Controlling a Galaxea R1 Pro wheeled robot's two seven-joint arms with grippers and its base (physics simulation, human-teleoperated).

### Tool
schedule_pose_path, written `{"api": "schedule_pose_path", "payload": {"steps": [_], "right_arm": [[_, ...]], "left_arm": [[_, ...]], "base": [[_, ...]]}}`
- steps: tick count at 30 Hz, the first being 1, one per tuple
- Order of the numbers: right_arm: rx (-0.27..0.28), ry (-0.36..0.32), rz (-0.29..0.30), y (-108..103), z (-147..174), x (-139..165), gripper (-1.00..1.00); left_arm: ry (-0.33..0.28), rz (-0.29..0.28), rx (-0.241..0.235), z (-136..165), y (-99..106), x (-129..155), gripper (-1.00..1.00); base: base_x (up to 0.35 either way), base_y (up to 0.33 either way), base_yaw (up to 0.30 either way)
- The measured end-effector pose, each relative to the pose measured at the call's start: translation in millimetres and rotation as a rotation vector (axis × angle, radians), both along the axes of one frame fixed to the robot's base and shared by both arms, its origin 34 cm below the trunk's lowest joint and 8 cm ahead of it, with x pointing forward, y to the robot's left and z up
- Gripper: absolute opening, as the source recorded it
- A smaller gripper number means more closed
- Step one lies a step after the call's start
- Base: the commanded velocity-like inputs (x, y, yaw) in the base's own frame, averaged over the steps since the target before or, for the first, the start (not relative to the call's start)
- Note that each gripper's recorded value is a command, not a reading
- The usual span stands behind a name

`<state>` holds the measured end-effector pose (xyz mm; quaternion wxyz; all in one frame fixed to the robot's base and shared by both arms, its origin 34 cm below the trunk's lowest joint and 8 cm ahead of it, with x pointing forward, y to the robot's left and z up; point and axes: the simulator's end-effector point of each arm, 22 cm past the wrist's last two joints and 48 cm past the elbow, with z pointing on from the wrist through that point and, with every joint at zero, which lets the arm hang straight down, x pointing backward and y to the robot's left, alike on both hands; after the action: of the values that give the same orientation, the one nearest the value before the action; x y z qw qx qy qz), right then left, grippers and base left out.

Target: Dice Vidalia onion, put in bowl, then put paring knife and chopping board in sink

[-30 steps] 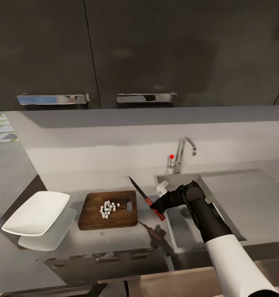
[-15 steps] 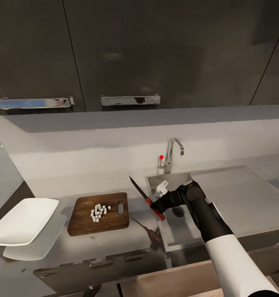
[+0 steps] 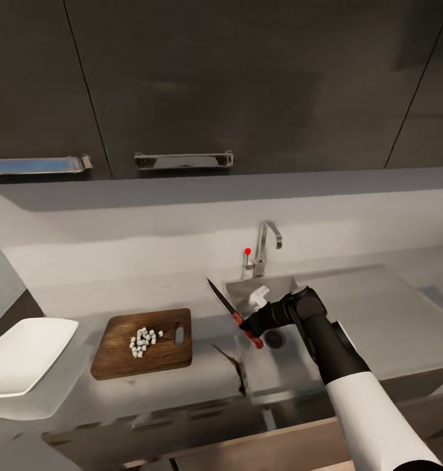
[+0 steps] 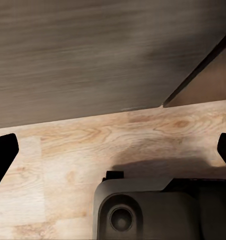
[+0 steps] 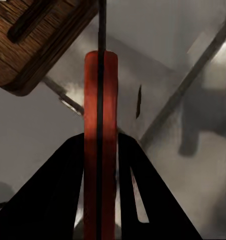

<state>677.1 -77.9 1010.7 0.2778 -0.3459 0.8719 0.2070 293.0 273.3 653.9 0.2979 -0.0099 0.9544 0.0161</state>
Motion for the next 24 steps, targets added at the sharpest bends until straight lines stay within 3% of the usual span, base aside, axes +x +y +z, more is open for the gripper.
{"api": "schedule_pose_path", "payload": {"steps": [5,10,13,17,19,24], "right_arm": [[-0.004,-0.003,-0.004,-0.4,-0.3,1.1,-1.00],[-0.040,-0.018,-0.042,-9.2,-7.0,8.6,-1.00],[-0.103,-0.026,-0.121,-32.4,-23.0,20.4,-1.00],[-0.138,0.007,-0.303,-81.8,-48.2,34.7,-1.00],[-0.194,0.036,-0.365,-101.4,-72.4,32.6,-1.00],[-0.265,0.094,-0.397,-108.7,-111.8,18.6,-1.00]], "left_arm": [[0.000,0.000,0.000,0.0,0.0,-0.1,1.00],[-0.002,0.000,0.000,0.3,-0.2,0.8,1.00],[-0.003,0.000,0.000,0.3,-0.2,0.9,1.00],[-0.002,0.000,0.000,0.3,0.0,0.9,1.00],[-0.002,0.000,0.000,0.2,-0.1,0.7,1.00],[-0.001,0.001,0.000,0.1,0.0,0.7,1.00]], "base": [[0.097,-0.298,0.000],[0.015,-0.081,0.000],[0.001,-0.006,0.000],[0.000,-0.001,0.000],[0.000,0.000,0.000],[0.000,0.000,0.000]]}}
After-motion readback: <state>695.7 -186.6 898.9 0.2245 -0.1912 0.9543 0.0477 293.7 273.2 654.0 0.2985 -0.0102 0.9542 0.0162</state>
